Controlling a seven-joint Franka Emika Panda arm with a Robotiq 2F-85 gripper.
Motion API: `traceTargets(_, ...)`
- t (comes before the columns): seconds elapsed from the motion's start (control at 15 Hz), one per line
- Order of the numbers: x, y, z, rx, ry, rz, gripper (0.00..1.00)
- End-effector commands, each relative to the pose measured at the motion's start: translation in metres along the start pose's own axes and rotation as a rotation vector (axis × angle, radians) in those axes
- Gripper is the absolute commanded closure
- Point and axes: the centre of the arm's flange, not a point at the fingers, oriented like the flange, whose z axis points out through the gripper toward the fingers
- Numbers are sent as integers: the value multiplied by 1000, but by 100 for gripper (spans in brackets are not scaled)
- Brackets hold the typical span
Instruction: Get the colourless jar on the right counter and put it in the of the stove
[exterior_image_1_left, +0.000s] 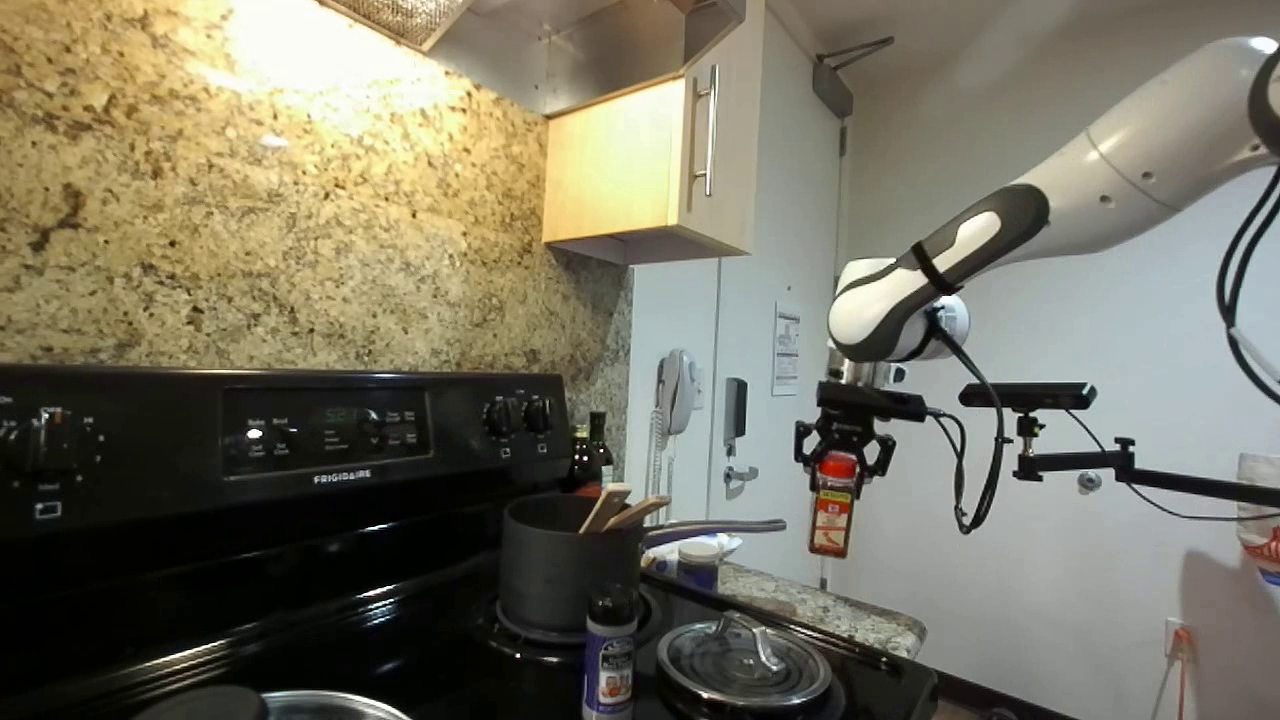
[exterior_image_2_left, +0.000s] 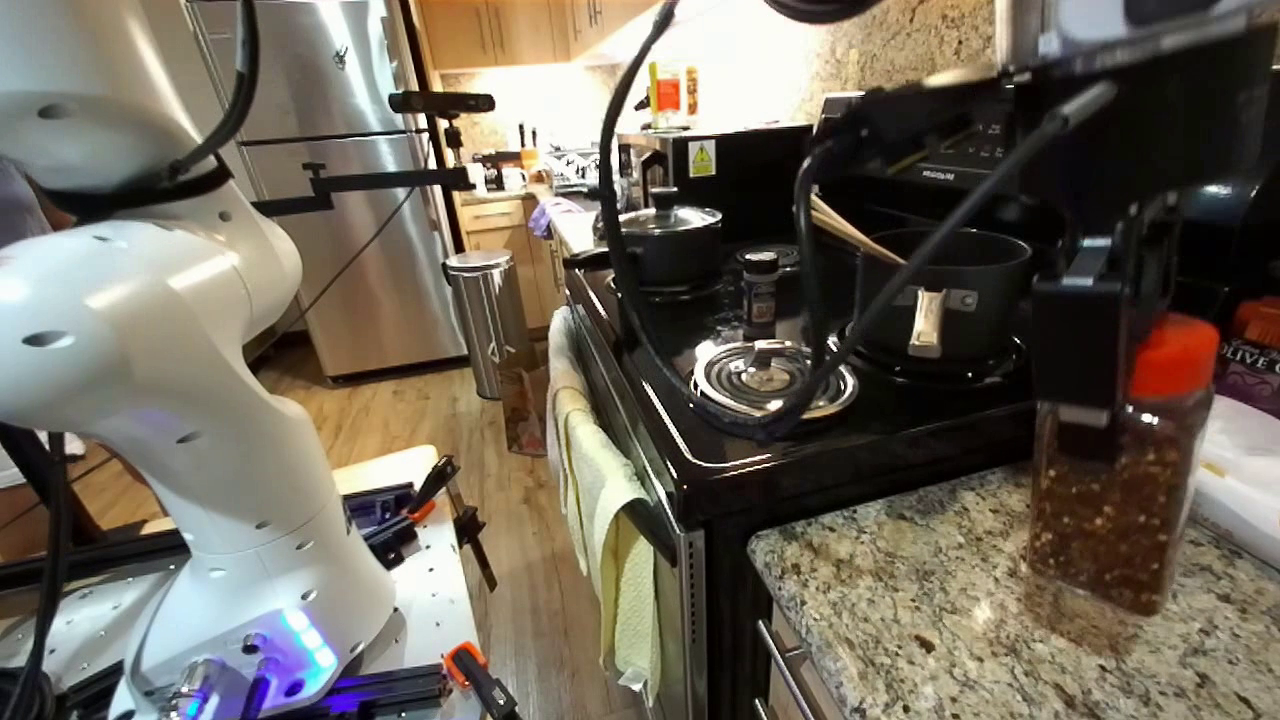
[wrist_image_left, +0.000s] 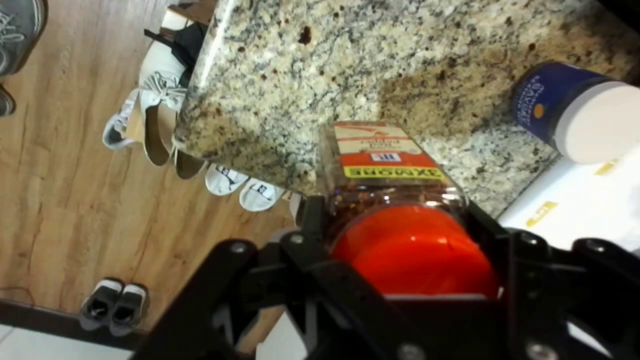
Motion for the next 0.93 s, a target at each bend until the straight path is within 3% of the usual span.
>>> traceTargets(0.0, -29, 6, -69, 11, 46, -112, 61)
traceTargets(0.07, -37, 8, -87, 26, 56, -137, 61)
traceTargets(0.13, -14, -3, -52, 7, 42, -73, 36)
traceTargets(0.4, -30, 2, -85, 34, 55, -102, 36)
traceTargets(0.47, -25, 3, -79, 24, 27, -111, 61)
traceTargets(0.6, -27, -1, -83, 26, 11, -138, 61)
traceTargets(0.87, -59, -25, -121, 47, 25, -333, 61)
